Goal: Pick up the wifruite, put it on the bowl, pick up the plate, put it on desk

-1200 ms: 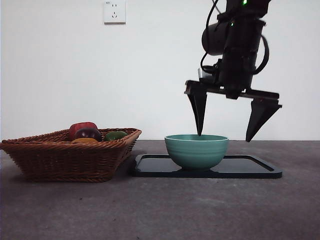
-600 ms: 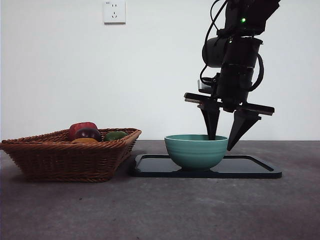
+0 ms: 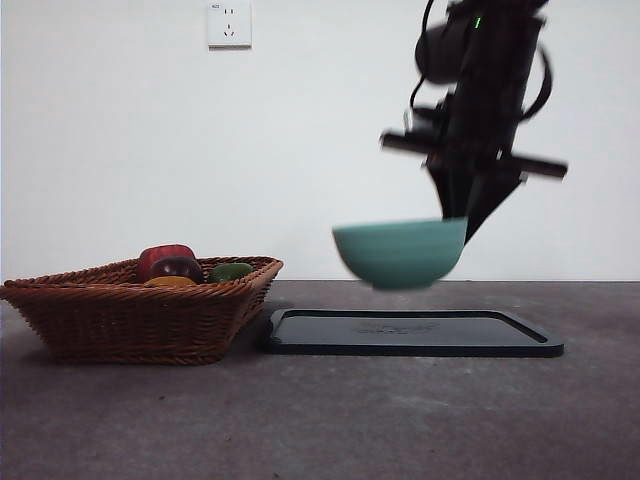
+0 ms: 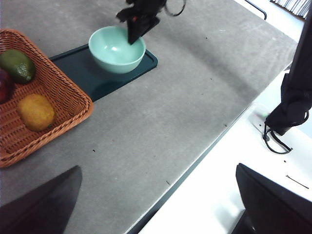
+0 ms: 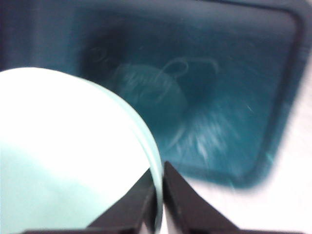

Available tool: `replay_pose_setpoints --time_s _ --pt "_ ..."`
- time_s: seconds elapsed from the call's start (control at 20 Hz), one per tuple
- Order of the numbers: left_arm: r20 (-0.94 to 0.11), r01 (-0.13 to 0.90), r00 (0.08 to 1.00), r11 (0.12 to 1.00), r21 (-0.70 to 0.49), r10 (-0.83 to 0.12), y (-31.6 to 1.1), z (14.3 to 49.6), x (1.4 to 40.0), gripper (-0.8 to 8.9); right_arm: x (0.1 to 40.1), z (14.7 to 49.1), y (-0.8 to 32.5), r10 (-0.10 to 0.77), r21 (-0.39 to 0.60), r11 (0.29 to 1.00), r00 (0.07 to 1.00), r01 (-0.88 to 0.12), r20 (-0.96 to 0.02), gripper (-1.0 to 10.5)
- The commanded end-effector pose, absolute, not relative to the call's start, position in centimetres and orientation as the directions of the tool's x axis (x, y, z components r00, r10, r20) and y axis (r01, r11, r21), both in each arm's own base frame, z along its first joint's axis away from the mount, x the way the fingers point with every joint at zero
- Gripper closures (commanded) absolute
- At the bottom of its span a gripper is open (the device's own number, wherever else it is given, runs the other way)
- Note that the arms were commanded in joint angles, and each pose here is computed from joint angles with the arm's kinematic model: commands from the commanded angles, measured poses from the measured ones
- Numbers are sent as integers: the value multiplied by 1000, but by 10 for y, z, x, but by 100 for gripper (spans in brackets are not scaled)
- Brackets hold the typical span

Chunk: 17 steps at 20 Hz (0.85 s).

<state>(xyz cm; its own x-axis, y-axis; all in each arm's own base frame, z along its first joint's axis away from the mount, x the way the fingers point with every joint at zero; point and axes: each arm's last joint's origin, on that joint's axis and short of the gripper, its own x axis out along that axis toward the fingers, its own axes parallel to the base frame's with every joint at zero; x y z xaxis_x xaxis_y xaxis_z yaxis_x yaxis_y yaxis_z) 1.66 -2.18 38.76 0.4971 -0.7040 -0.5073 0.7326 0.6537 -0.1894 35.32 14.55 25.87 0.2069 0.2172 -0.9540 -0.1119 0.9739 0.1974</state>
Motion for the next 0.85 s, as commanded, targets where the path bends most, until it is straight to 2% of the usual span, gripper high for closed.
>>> replay_pose_setpoints --time_s 0.05,0.25,0.4,0.6,0.85 --pt "-490 743 495 642 -189 -717 -22 391 16 313 345 278 143 203 172 974 236 -146 -950 941" --pt "-490 742 495 643 -190 -717 -22 391 16 313 308 318 139 201 150 969 274 -196 -940 941" --pt "-490 741 495 643 -192 -717 -22 391 16 313 274 332 140 232 160 955 296 -248 -927 942" --pt "-490 741 495 643 -192 -717 -22 391 16 313 232 315 144 258 165 932 273 -322 -927 941" --pt "-490 741 496 644 -193 -717 -22 391 16 313 202 270 156 267 185 923 215 -337 -939 941"
